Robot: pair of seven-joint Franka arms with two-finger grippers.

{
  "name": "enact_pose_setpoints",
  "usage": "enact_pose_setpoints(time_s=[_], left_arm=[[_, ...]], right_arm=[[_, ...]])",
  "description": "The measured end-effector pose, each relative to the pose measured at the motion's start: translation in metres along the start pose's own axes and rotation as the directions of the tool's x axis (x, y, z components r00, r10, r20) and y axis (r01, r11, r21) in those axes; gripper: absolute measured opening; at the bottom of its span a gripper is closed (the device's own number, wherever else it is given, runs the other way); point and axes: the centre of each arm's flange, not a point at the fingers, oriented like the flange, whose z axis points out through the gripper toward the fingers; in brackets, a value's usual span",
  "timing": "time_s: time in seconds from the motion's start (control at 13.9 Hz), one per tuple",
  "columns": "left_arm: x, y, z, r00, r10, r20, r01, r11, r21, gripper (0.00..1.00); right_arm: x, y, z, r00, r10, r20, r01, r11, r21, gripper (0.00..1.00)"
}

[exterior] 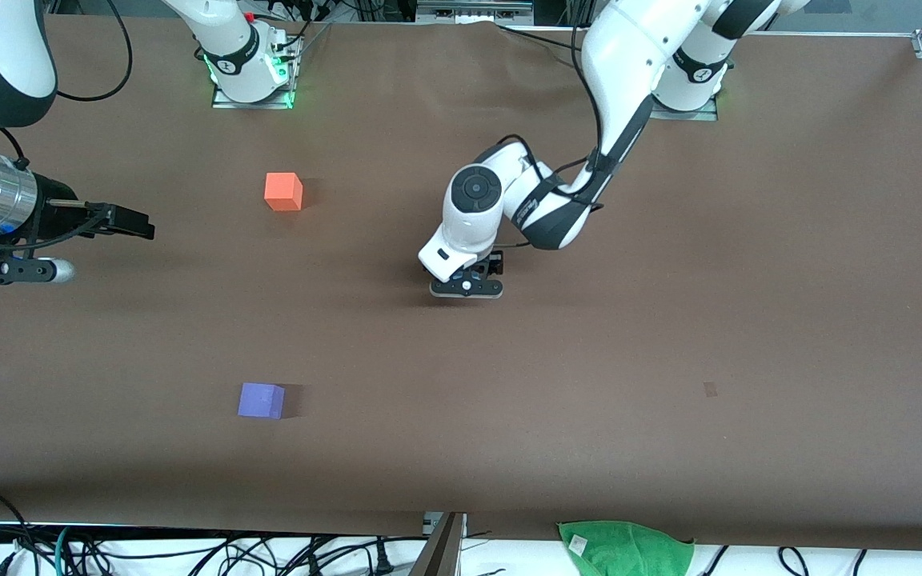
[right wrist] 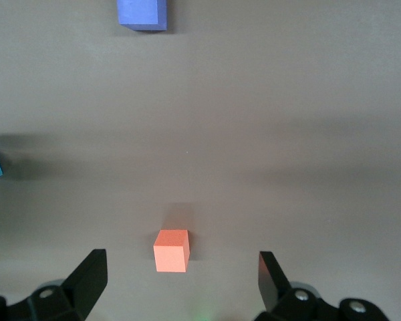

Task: Place blue block between orange and purple blocks
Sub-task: 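Grasp the blue cube with the right gripper while the left gripper releases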

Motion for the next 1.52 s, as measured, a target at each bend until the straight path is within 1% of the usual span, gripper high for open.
enact_pose_setpoints(time_s=[0.14,0.29,0.43,0.58,0.65,0.87,1.08,1.23,1.37,1.52], left_arm=[[0.006,-0.021,-0.061,0.999,-0.028,0.023,0.027,0.998,0.049,1.00],[0.021,-0.061,-0.118,0.998,-0.037,0.041,0.033,0.995,0.091,1.00],[0.046,-0.123,-0.163,0.997,-0.047,0.063,0.039,0.992,0.119,1.00],[0.067,-0.191,-0.202,0.993,-0.074,0.093,0.060,0.988,0.145,1.00],[0.073,-0.222,-0.219,0.991,-0.086,0.101,0.070,0.986,0.150,1.00],[0.084,-0.300,-0.272,0.992,-0.093,0.080,0.082,0.988,0.134,1.00],[0.074,-0.358,-0.315,0.994,-0.039,0.104,0.024,0.991,0.135,1.00],[0.068,-0.395,-0.338,0.995,0.011,0.097,-0.023,0.992,0.124,1.00],[0.063,-0.429,-0.353,0.997,0.023,0.074,-0.032,0.992,0.119,1.00],[0.059,-0.452,-0.356,1.000,0.017,0.002,-0.017,0.993,0.120,1.00]], right_arm=[[0.004,-0.023,0.007,1.000,-0.010,-0.005,0.010,1.000,0.022,1.00],[0.007,-0.060,0.020,1.000,0.004,-0.002,-0.004,1.000,0.021,1.00],[0.009,-0.104,0.038,1.000,0.023,-0.002,-0.023,1.000,0.019,1.00],[0.010,-0.161,0.062,0.999,0.046,-0.016,-0.045,0.999,0.026,1.00],[0.008,-0.193,0.076,0.998,0.058,-0.029,-0.057,0.998,0.028,1.00],[-0.006,-0.290,0.128,0.992,0.105,-0.073,-0.102,0.994,0.043,1.00],[-0.022,-0.372,0.205,0.983,0.139,-0.116,-0.131,0.989,0.074,1.00],[-0.031,-0.410,0.261,0.977,0.160,-0.138,-0.147,0.984,0.096,1.00],[-0.036,-0.429,0.300,0.976,0.158,-0.153,-0.142,0.984,0.109,1.00],[-0.041,-0.440,0.321,0.976,0.131,-0.175,-0.113,0.988,0.105,1.00]])
